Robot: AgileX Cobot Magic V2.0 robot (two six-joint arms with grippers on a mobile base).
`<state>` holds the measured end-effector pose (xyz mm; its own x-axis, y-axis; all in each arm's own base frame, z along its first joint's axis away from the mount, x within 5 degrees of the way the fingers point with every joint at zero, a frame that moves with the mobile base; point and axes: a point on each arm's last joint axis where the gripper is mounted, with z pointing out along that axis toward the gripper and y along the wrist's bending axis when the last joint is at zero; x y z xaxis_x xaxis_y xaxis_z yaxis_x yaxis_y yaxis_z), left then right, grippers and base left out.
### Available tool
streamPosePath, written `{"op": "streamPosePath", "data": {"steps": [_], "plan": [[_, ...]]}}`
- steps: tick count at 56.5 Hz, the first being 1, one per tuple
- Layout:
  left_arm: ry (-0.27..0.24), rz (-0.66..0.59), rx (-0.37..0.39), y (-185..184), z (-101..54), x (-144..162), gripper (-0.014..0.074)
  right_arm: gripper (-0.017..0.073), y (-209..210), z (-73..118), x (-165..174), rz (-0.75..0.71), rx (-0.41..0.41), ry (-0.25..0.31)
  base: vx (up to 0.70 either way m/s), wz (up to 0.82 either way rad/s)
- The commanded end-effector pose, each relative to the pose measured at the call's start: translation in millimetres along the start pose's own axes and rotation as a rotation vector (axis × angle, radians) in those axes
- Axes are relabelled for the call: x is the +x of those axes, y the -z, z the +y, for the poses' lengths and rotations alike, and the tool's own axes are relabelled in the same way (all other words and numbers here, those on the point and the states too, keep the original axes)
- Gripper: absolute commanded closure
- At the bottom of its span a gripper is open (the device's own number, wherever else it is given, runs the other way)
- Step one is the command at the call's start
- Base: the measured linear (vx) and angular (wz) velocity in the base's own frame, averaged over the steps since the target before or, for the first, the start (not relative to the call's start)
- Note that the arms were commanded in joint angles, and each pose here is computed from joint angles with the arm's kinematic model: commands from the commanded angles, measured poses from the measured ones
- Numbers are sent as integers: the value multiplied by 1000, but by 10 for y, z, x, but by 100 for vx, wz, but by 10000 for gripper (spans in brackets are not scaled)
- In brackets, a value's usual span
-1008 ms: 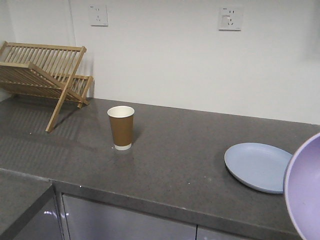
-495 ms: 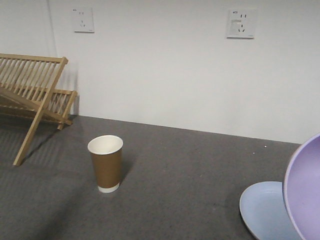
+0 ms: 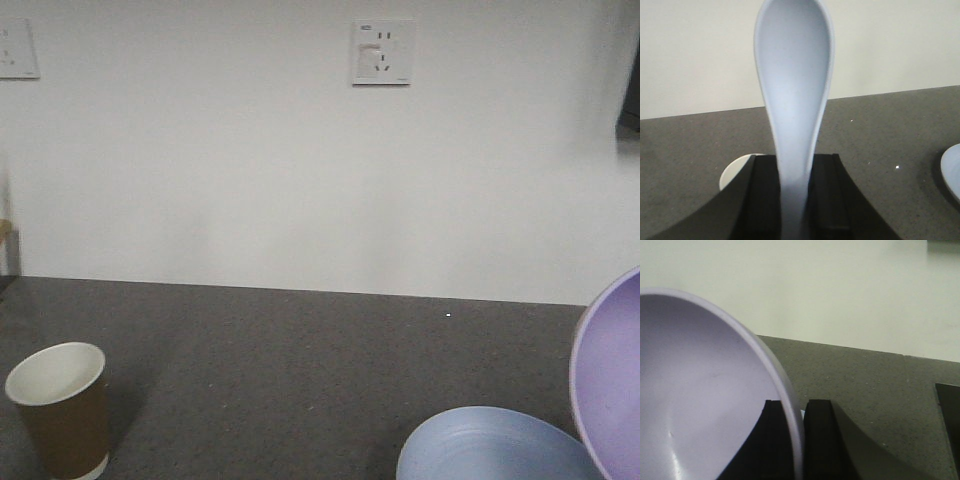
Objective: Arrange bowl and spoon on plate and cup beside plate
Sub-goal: 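Drive the base, holding spoon and bowl, to the counter with the plate, then lower the lavender bowl onto the blue plate and open the right gripper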
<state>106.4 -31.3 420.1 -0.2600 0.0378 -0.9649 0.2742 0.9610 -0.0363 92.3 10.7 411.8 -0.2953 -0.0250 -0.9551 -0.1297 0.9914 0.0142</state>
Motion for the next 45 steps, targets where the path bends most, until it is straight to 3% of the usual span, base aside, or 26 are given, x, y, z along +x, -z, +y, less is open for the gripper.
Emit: {"op": "streamPosePath", "data": {"steps": [1,45], "plan": [[13,-99,13,39,-14,-133,594,568,40,-11,-147,-107,18,-8,14,-37],[13,-100,13,40,-14,-133,594,568,41,-14,-157,-118,22,-8,3,-7]]}}
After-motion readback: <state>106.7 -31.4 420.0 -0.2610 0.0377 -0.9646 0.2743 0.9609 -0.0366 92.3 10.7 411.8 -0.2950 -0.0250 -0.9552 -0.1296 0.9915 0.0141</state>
